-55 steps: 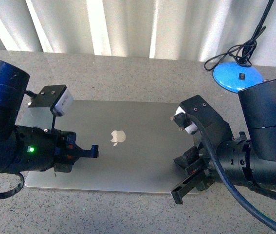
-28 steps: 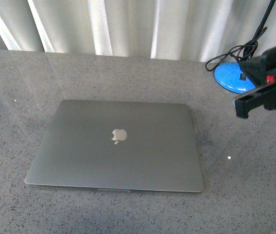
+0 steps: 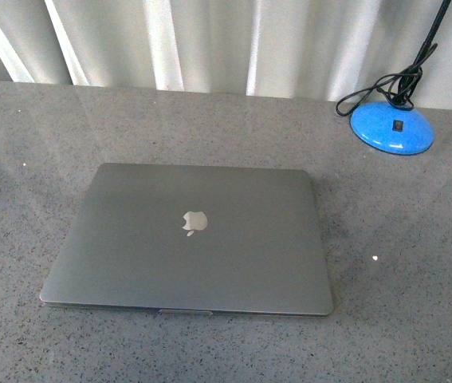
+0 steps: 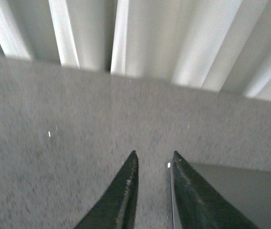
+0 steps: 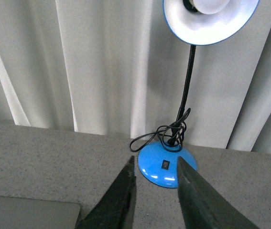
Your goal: Close laptop
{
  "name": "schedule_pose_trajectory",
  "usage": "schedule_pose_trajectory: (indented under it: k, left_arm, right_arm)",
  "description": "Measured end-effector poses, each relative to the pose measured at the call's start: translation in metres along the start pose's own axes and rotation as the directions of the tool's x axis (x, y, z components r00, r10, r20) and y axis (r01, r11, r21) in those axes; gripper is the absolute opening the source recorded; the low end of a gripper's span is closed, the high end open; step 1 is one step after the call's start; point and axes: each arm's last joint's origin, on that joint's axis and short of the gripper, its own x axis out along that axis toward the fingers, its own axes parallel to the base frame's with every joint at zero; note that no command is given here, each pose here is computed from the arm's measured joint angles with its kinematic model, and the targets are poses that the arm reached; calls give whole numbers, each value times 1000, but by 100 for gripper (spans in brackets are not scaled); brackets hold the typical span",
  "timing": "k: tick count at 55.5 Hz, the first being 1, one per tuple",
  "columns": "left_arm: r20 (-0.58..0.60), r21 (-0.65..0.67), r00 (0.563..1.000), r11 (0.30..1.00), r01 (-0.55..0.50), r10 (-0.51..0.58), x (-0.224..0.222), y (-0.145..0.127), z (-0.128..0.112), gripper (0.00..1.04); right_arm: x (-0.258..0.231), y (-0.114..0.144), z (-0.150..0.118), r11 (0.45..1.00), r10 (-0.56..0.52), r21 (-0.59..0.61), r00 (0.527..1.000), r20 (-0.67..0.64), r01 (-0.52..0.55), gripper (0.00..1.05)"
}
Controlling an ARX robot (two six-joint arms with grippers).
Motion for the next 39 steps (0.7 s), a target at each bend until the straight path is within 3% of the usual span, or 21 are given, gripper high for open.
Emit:
schedule_pose_trajectory:
  k: [5,8,39]
  left_arm:
    - [109,31,994,999,7,-10,-20,-1,14,3]
    - [123,42,992,999,12,-17,-30,-1,17,4]
    - [108,60,994,998,4,-11,-90,-1,30,4]
  right_arm:
    - [-14,-10,7,1000,-4,21,1000,14,4,10]
    - [-21,-15,7,1000,-11,26,1000,13,11,1]
    - [-72,-45,6,999,2,42,1000,18,-3,1]
